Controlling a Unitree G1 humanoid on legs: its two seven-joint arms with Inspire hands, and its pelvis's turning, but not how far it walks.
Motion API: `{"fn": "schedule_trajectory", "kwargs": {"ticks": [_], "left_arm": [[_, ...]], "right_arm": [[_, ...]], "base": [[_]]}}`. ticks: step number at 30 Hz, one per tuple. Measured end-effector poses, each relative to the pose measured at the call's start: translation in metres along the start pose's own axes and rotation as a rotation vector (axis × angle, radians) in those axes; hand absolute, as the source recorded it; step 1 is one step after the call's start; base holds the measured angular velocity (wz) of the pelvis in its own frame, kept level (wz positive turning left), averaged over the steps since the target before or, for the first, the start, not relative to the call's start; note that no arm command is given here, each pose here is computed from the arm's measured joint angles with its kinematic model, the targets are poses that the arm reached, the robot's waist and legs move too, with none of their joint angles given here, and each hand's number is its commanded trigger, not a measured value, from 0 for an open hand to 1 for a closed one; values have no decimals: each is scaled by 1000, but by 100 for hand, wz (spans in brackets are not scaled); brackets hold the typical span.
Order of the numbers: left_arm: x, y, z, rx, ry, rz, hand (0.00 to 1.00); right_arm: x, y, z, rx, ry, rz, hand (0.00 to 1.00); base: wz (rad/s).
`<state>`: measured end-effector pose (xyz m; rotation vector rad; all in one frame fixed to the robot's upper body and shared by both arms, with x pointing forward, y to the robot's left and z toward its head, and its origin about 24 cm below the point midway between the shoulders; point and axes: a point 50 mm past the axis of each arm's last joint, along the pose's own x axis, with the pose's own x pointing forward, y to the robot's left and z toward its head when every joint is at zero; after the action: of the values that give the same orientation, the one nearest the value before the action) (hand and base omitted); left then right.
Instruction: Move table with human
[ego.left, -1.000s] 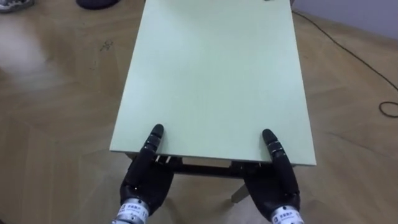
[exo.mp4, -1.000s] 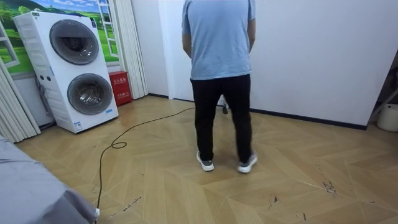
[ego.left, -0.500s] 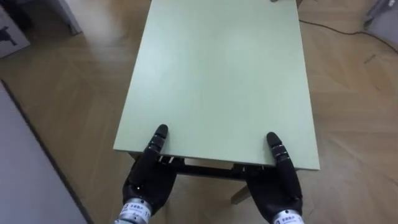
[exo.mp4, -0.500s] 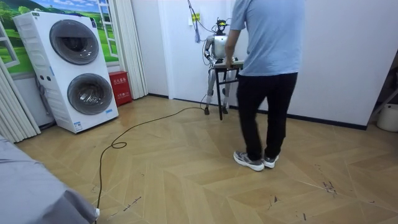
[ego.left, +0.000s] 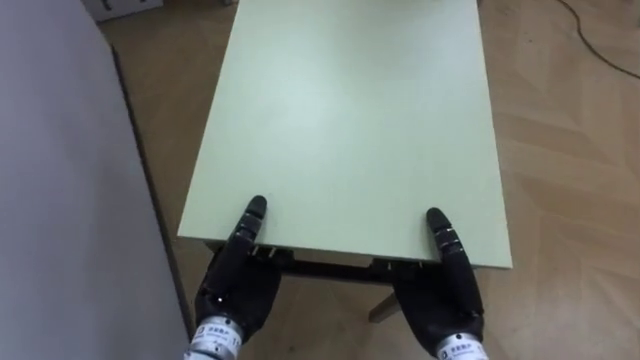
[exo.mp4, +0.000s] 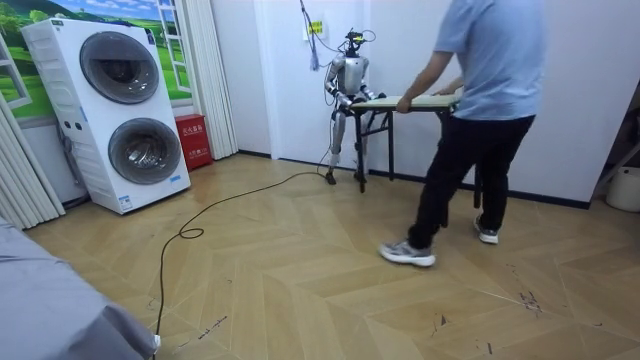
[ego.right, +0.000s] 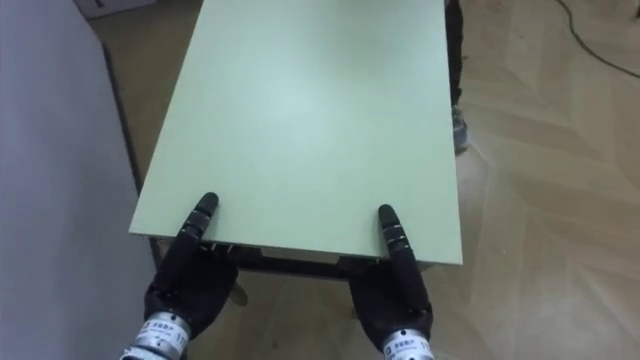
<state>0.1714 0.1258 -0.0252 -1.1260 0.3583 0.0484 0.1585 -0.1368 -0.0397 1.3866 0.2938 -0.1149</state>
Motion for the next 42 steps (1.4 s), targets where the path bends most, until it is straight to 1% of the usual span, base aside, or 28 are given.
{"fn": "schedule_trajectory", "kwargs": {"ticks": [6,11,17,19,30,35,42], "left_arm": [[5,-5,0,-9,-3,-19,100],[3,-1,0,-8,17,0,100],[-4,5,-9,-50,27,43,100],[-4,5,-7,-56,12,53,100],[-6,14,-8,-49,29,96,100],[-5,15,-8,-36,39,116,100],[-6,17,-10,-36,43,132,100]], "right_arm": [[5,4,6,-18,-9,21,100],[1,0,5,-14,-13,-1,100],[-1,-3,6,-45,10,-30,100],[3,1,5,-64,18,-22,100],[-2,-6,2,-59,24,-68,100],[-4,-10,1,-50,25,-88,100],[-4,-10,1,-55,30,-98,100]], "base": [[74],[82],[11],[-15],[21],[47],[1]]}}
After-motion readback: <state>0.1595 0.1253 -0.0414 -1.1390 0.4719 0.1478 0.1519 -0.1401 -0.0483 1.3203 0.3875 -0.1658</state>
